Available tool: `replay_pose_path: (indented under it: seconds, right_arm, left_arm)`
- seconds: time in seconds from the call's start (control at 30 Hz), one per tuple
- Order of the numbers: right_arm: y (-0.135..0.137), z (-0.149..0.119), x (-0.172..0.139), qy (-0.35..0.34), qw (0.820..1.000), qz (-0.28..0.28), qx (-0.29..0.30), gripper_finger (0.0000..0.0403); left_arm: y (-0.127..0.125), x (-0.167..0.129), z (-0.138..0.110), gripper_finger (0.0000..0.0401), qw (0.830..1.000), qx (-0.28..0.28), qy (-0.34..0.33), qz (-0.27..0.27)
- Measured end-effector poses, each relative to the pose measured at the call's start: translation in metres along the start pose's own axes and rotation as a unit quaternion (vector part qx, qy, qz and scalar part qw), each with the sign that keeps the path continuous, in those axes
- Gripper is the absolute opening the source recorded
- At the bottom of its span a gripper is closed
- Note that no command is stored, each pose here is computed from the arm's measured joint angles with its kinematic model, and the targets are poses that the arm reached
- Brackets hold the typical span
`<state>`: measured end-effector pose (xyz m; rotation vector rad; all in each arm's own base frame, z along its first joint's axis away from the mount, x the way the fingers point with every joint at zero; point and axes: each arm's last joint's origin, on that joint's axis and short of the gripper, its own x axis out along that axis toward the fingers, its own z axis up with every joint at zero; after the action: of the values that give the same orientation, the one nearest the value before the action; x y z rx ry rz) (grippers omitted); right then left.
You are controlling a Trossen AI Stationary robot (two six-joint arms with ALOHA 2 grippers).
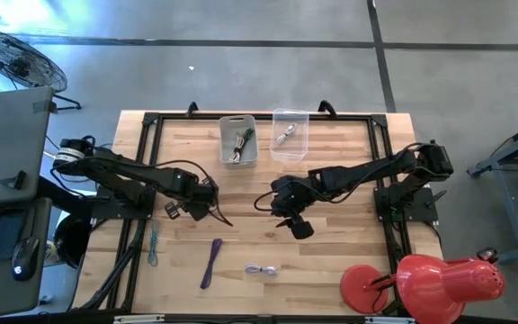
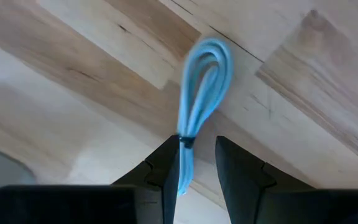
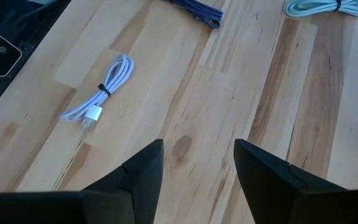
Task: Pick & Place USB Port
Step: Put the blue charger cable into the transparent bin
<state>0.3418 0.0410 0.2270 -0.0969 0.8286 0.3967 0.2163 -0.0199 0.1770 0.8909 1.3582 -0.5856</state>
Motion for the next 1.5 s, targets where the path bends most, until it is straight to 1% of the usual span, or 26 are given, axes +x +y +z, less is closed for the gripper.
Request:
replay_pose_path:
  seconds: [0.27, 0.57, 0.7, 0.93, 1.1, 1.17, 1.23, 1.33, 1.37, 1.5]
  right_arm:
    - [0.0, 0.0, 0.0, -0.001, 1.0, 0.0, 0.0, 0.0188]
    - [0.0, 0.001, 0.0, -0.004, 1.0, -0.001, -0.001, 0.0188]
    - [0.0, 0.001, 0.0, -0.004, 1.0, -0.001, 0.0, 0.0188]
    - [0.0, 0.001, 0.0, -0.007, 1.0, -0.001, 0.006, 0.0188]
    - [0.0, 0.002, 0.0, -0.008, 1.0, -0.001, 0.006, 0.0188]
    - [0.0, 0.002, 0.0, -0.008, 1.0, -0.001, 0.006, 0.0188]
    - [0.0, 0.002, 0.0, -0.008, 1.0, -0.001, 0.007, 0.0188]
    - [0.0, 0.002, 0.0, -0.008, 1.0, -0.001, 0.008, 0.0188]
    - [0.0, 0.002, 0.0, -0.008, 1.0, -0.001, 0.008, 0.0188]
    - [-0.001, 0.002, 0.0, -0.007, 1.0, -0.006, 0.008, 0.0188]
  left_arm:
    - [0.001, 0.003, 0.0, 0.0099, 1.0, -0.002, 0.002, 0.019]
    - [0.0, 0.006, 0.002, 0.0099, 1.0, 0.003, -0.006, 0.002]
    - [0.001, 0.013, 0.003, 0.0099, 1.0, 0.005, 0.003, -0.006]
    - [0.003, 0.03, 0.006, 0.0099, 0.998, 0.014, 0.052, -0.013]
    - [0.004, 0.039, 0.009, 0.0099, 0.998, 0.017, 0.062, -0.02]
    - [0.004, 0.043, 0.009, 0.0098, 0.997, 0.029, 0.068, -0.023]
    - [0.004, 0.045, 0.009, 0.0084, 0.996, 0.037, 0.077, -0.023]
    - [0.005, 0.045, 0.009, 0.0029, 0.996, 0.03, 0.088, -0.015]
    - [0.006, 0.045, 0.008, 0.002, 0.996, 0.021, 0.09, -0.012]
    - [0.01, 0.045, 0.005, 0.002, 0.994, -0.031, 0.108, 0.017]
